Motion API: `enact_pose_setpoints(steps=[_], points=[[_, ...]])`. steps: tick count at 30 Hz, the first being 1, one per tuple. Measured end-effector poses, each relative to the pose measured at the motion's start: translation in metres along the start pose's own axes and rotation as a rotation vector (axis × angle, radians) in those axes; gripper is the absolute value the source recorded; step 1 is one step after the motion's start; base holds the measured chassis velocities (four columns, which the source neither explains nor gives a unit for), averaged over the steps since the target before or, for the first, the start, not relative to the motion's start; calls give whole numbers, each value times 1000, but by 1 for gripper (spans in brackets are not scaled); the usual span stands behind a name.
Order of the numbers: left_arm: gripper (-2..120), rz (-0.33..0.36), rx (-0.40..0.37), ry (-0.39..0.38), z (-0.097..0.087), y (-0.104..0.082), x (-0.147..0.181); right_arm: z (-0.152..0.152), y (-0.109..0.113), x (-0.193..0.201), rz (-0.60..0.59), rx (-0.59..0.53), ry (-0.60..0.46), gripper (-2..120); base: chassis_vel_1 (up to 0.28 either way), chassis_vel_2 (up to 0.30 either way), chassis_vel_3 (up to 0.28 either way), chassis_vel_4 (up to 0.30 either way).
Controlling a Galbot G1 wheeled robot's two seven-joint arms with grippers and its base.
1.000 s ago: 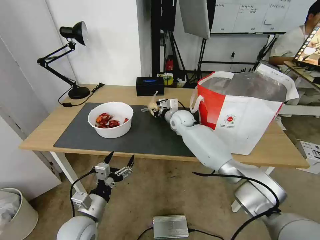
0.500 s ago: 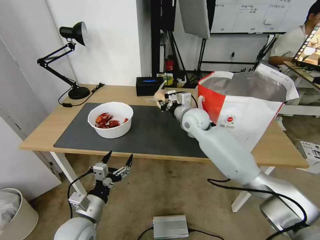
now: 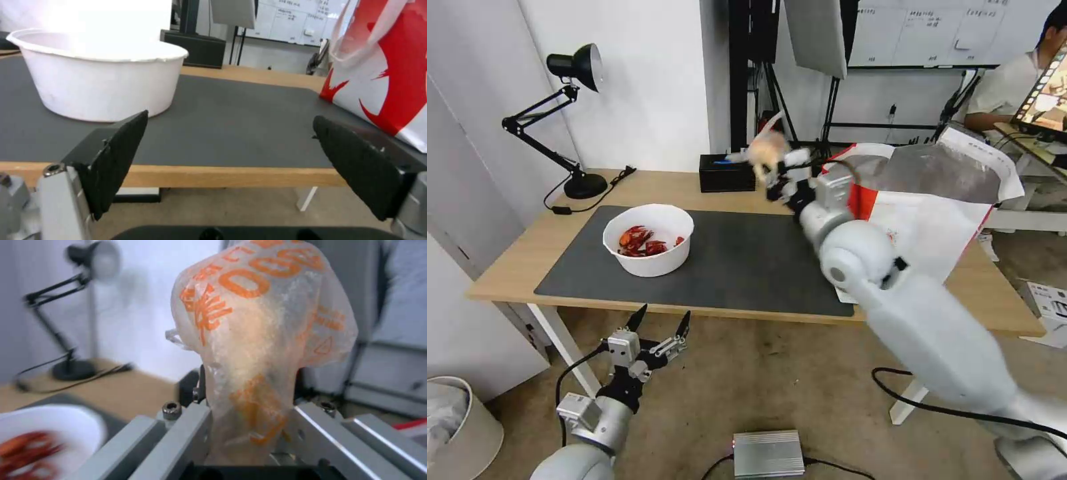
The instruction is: Pick up the trash from the table and place it into the takeout bag.
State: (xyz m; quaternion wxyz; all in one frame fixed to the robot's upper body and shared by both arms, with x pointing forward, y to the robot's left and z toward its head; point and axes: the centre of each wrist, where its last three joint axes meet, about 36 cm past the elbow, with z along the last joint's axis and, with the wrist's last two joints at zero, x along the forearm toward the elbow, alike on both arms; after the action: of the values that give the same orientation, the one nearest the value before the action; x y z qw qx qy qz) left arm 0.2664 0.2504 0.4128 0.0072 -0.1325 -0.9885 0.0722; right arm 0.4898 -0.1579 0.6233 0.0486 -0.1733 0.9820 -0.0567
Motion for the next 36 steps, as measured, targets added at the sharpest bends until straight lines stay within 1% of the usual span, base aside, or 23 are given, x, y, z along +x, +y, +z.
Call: enact_pose_setpoints(steps=[1, 2, 3, 5, 6, 7, 9, 10, 11, 12, 14, 15, 17, 18, 19, 21, 22, 25, 26, 29, 31, 36], points=[[100, 0, 0, 0, 0, -1, 0, -7, -12, 9, 35, 28, -26, 3, 0, 0, 0, 0], [100, 0, 0, 0, 0, -1, 0, -7, -12, 9, 35, 28, -26, 3, 0, 0, 0, 0], [100, 2, 0, 0, 0, -2, 0, -14, -27, 19, 76, 62, -54, 3, 0, 0, 0, 0], [100, 6, 1, -1, 1, -3, -1, -19, -43, 28, 121, 96, -83, 3, 0, 0, 0, 0], [100, 6, 1, -1, 1, -3, -1, -19, -43, 28, 121, 96, -83, 3, 0, 0, 0, 0], [100, 11, 3, -3, 1, -5, -2, -22, -53, 33, 148, 115, -90, 3, 0, 0, 0, 0], [100, 18, 4, -4, 2, -6, -4, -27, -69, 40, 189, 108, -76, 3, 0, 0, 0, 0], [100, 18, 4, -4, 2, -6, -4, -27, -69, 40, 189, 108, -76, 3, 0, 0, 0, 0], [100, 21, 4, -4, 2, -7, -4, -30, -75, 43, 204, 93, -56, 3, 0, 0, 0, 0], [100, 25, 5, -4, 3, -8, -5, -38, -84, 49, 229, 53, 0, 3, 0, 0, 0, 0], [100, 26, 6, -4, 3, -8, -5, -40, -86, 51, 233, 37, 21, 3, 0, 0, 0, 0], [100, 28, 5, -2, 4, -8, -6, -49, -95, 55, 249, -13, 87, 3, 0, 0, 0, 0], [100, 28, 5, -2, 4, -8, -6, -49, -95, 55, 249, -13, 87, 3, 0, 0, 0, 0], [100, 30, 4, 0, 4, -8, -7, -61, -106, 57, 278, -72, 160, 3, 0, 0, 0, 0], [100, 32, 3, 0, 4, -8, -7, -64, -110, 57, 287, -91, 183, 3, 0, 0, 0, 0], [100, 37, -1, 3, 4, -7, -7, -71, -127, 53, 328, -150, 265, 3, 0, 0, 0, 0], [100, 37, -1, 3, 4, -7, -7, -71, -127, 53, 328, -150, 265, 3, 0, 0, 0, 0], [100, 39, -2, 1, 3, -7, -7, -74, -145, 46, 360, -209, 338, 3, 0, 0, 0, 0], [100, 39, -2, 1, 3, -7, -7, -74, -145, 46, 360, -209, 338, 3, 0, 0, 0, 0], [100, 40, -2, 1, 3, -6, -7, -69, -155, 39, 384, -246, 382, 3, 0, 0, 0, 0], [100, 41, -2, 1, 3, -6, -7, -66, -158, 35, 398, -261, 403, 3, 0, 0, 0, 0], [100, 43, -2, -1, 3, -6, -8, -58, -156, 33, 407, -289, 442, 3, 0, 0, 0, 0]])
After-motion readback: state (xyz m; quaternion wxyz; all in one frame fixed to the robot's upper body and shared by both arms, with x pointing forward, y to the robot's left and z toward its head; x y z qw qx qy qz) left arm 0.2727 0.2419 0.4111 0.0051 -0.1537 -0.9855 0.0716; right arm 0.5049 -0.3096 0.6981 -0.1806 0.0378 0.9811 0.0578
